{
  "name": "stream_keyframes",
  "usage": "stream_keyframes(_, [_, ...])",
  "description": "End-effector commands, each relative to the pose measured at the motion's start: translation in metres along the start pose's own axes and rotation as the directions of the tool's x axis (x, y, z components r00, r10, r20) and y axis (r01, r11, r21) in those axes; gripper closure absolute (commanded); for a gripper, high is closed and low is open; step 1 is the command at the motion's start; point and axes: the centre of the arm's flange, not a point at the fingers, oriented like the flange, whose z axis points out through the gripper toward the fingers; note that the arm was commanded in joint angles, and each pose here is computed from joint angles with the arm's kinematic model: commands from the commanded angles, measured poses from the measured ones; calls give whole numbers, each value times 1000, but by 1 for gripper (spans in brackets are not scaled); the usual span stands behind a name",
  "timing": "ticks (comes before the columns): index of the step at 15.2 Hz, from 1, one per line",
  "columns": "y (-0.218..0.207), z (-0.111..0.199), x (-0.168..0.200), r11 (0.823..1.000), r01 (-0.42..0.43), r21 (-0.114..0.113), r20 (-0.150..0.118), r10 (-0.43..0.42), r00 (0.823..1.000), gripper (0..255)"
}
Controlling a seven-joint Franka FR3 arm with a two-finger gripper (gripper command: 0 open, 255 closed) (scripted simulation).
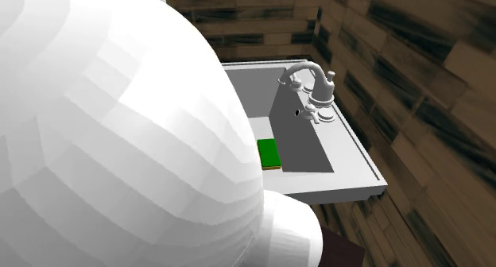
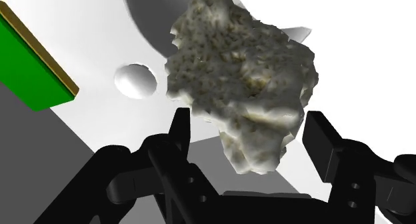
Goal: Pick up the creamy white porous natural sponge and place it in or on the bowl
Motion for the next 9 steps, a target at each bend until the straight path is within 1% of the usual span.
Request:
stream_keyframes(1, [1,10,-4,1000,0,1,-1,0,1000,255])
stream_keyframes(9, [4,51,-16,1000,0,1,-1,0,1000,255])
